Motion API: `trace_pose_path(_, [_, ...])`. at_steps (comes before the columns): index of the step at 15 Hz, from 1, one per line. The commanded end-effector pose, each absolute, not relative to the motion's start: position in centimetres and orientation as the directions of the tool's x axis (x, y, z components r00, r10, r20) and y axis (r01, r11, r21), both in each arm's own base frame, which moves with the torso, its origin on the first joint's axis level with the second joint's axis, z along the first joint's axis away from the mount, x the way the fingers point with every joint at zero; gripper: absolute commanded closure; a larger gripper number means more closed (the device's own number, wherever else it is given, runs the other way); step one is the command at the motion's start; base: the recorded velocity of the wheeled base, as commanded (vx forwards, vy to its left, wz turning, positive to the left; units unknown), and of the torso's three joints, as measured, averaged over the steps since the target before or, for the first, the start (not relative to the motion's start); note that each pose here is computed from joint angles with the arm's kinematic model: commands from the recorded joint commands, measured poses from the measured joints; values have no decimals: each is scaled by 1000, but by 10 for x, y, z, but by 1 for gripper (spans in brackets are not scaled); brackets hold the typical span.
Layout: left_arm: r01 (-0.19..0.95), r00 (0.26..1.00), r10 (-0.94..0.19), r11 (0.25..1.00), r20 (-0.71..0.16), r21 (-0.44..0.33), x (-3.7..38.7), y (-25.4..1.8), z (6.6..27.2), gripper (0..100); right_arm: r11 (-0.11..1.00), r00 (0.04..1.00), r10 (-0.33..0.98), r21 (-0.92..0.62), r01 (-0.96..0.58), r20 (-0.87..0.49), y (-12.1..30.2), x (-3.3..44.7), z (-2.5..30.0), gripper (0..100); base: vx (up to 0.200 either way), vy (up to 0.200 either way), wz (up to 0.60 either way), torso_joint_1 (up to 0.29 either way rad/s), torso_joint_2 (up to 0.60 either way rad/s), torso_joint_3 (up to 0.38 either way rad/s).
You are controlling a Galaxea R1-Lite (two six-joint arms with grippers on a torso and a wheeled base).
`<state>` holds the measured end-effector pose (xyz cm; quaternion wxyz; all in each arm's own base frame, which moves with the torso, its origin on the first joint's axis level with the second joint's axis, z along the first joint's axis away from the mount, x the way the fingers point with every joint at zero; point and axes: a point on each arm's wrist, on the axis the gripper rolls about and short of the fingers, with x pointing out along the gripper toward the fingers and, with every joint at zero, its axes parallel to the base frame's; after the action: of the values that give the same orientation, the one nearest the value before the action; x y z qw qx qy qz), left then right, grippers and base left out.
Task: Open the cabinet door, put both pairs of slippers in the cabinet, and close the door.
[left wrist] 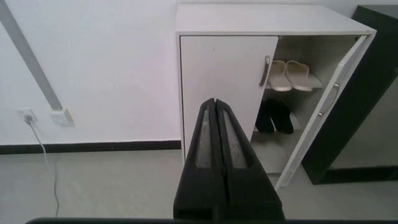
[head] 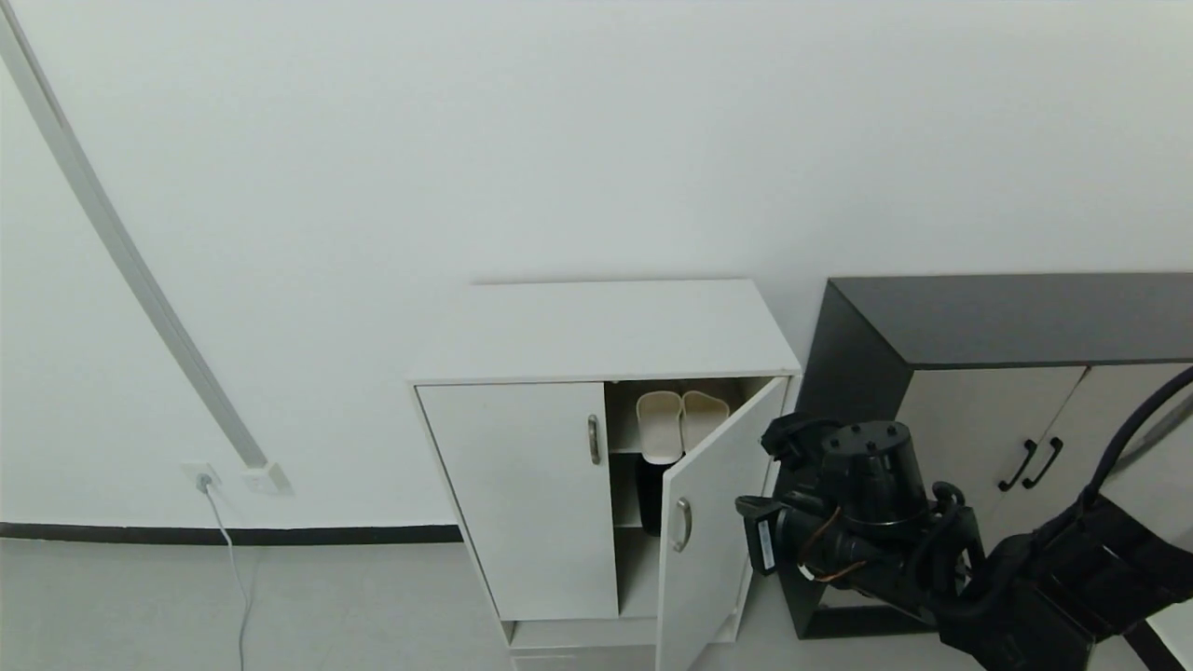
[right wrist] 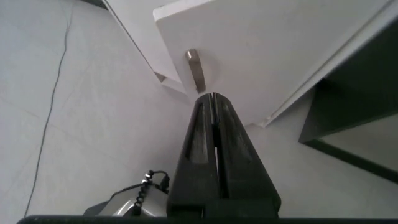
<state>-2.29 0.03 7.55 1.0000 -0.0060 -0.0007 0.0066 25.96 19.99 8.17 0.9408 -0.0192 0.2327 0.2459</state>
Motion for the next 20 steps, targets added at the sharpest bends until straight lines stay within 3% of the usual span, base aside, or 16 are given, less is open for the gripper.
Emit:
trace_pose_path(1, [-14, 1000, 14, 1000, 0, -12, -23, 0, 75, 100, 878, 761, 450, 76, -473, -467, 199, 258, 76, 100, 0, 0, 0, 0, 0, 0])
trace_pose_path(10, [-14, 1000, 14, 1000, 0, -12, -23, 0, 75, 100, 887, 772, 437, 79, -454, -462, 228, 309, 44, 100, 0, 0, 0, 0, 0, 0])
trace_pose_path(20, [-14, 1000, 14, 1000, 0, -11, -23, 0, 75, 100, 895, 808, 433, 82, -439, -400, 249, 353, 31, 100, 0, 0, 0, 0, 0, 0])
